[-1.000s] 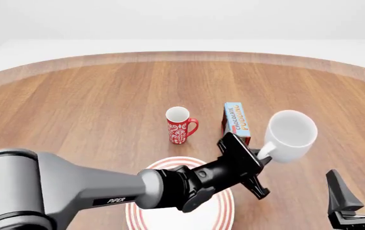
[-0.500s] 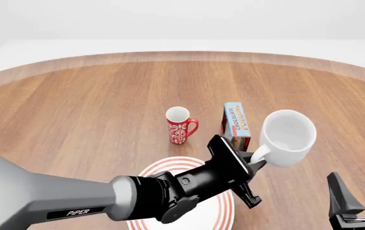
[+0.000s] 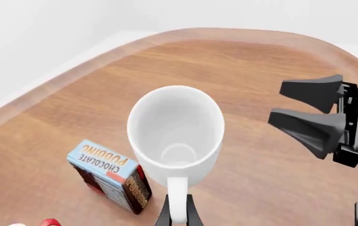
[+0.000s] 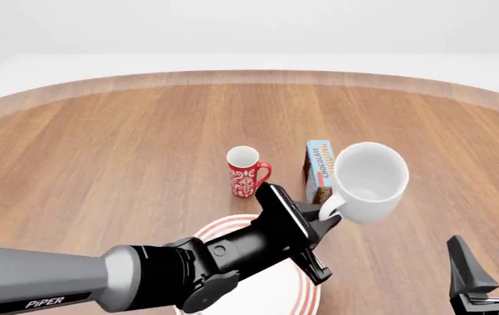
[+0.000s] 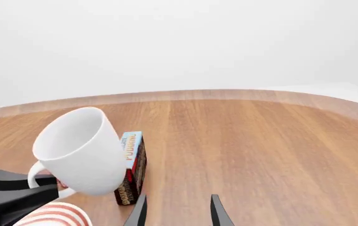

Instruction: Pick up the white mug and put it on the plate, and put the chocolate pudding to the right of the plate.

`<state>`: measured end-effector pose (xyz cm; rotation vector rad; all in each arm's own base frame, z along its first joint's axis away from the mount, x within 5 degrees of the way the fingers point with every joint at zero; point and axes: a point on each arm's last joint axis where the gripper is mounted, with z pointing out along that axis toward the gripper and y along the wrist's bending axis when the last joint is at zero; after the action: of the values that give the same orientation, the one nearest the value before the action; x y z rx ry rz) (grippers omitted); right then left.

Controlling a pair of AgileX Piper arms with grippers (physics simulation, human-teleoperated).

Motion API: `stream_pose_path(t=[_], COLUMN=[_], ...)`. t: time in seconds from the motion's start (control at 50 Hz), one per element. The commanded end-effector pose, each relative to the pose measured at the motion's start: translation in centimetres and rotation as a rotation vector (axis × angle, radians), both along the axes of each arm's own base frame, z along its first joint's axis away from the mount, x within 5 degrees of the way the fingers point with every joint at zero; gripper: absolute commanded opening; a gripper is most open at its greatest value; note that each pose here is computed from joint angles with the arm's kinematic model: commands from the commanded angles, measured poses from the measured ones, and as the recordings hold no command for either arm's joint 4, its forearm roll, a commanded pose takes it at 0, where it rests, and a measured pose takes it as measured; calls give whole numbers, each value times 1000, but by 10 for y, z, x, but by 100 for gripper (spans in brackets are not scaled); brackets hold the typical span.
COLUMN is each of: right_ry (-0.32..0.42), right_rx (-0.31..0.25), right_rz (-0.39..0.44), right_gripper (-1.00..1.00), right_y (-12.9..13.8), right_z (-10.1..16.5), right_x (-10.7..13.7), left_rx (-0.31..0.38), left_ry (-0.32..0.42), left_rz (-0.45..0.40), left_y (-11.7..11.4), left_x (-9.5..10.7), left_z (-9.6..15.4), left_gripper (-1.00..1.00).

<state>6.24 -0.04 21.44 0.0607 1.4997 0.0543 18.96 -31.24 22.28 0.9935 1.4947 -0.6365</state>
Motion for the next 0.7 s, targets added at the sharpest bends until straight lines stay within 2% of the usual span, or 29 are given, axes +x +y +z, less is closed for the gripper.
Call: stream_pose_path(t=[0.02,0.7], right_ry=[0,-2], right_rx=[0,-3], right_rz=[0,2], right_gripper=[100,100], right_y=[0,0], right_z=[0,0], right_x=[1,1], left_rx=[-16,-29], left_ry=[-16,21], left_rz=[22,65], left_y=[19,64], left_x=[-2,-18], left_z=[9,0], left_gripper=[-100,-100])
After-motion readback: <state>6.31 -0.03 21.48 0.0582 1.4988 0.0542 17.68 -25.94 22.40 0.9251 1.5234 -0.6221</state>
